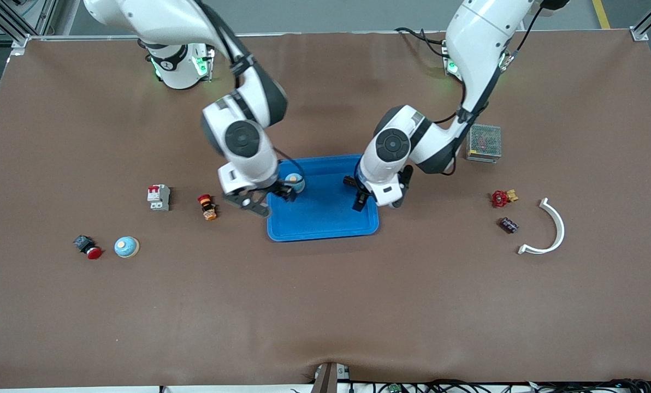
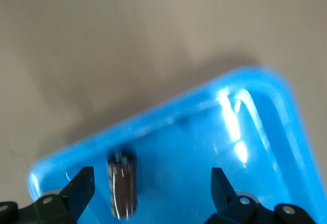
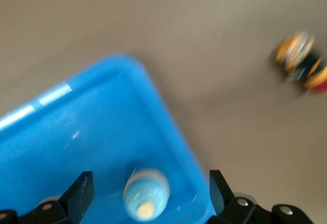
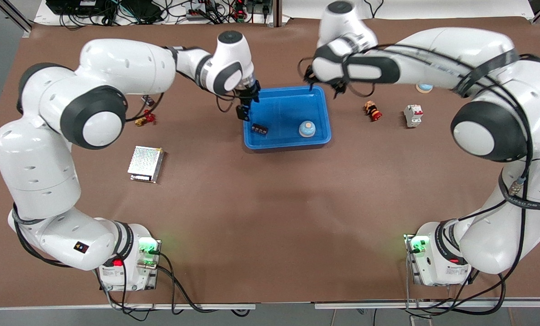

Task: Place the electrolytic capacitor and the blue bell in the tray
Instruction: 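Grasp the second bell with the right gripper while the left gripper grasps a capacitor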

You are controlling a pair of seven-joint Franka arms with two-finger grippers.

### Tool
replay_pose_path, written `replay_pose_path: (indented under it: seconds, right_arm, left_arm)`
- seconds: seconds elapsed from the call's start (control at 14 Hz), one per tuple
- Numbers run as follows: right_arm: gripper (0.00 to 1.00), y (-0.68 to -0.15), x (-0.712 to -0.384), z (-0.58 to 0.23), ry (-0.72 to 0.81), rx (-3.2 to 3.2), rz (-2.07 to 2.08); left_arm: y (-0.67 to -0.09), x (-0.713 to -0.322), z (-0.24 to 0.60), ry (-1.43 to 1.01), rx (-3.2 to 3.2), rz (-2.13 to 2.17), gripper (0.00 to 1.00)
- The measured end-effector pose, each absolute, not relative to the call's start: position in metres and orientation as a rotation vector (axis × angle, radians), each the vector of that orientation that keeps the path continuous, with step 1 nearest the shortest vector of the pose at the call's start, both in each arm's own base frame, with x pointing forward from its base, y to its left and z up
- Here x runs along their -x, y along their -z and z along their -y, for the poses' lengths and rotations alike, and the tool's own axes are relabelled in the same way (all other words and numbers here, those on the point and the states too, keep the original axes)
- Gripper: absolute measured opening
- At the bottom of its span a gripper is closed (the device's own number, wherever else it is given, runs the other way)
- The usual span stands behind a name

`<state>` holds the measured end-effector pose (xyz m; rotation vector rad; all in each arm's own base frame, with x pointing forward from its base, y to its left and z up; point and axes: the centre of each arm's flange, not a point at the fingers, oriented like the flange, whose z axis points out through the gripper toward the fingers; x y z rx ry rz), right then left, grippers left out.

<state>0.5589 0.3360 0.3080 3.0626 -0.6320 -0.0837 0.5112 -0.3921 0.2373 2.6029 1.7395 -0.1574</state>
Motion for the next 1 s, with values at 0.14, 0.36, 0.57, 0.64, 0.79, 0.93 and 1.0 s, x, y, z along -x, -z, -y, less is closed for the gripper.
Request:
replay_pose_path:
  seconds: [0.14, 0.36, 0.57, 0.64, 0.79, 0.93, 1.0]
  right_arm:
    - [1.00, -0.308, -0.590, -0.277, 0.061, -3.056, 0.583]
    - [1.00, -0.304, -0.616, -0.207, 0.023, -3.001, 0.557]
    - [1.00, -0.302, -0.636, -0.128, 0.029, -2.989, 0.510]
    - [1.00, -0.301, -0.642, -0.099, 0.026, -2.996, 0.488]
    - [1.00, -0.299, -0.650, -0.044, -0.007, -3.018, 0.429]
    - [1.00, -0.292, -0.652, -0.007, -0.035, -3.034, 0.360]
    - [1.00, -0.285, -0.652, 0.009, -0.040, -3.039, 0.329]
  left_arm:
    - [-0.257, -0.534, 0.350, 0.137, -2.671, -1.737, 1.00]
    - [-0.275, -0.562, 0.280, 0.175, -2.743, -1.716, 1.00]
    - [-0.276, -0.577, 0.213, 0.239, -2.830, -1.626, 1.00]
    - [-0.273, -0.580, 0.192, 0.247, -2.861, -1.592, 1.00]
    - [-0.261, -0.582, 0.144, 0.231, -2.956, -1.533, 1.00]
    - [-0.248, -0.581, 0.102, 0.224, -3.036, -1.473, 0.96]
    - [-0.242, -0.580, 0.085, 0.221, -3.056, -1.443, 0.96]
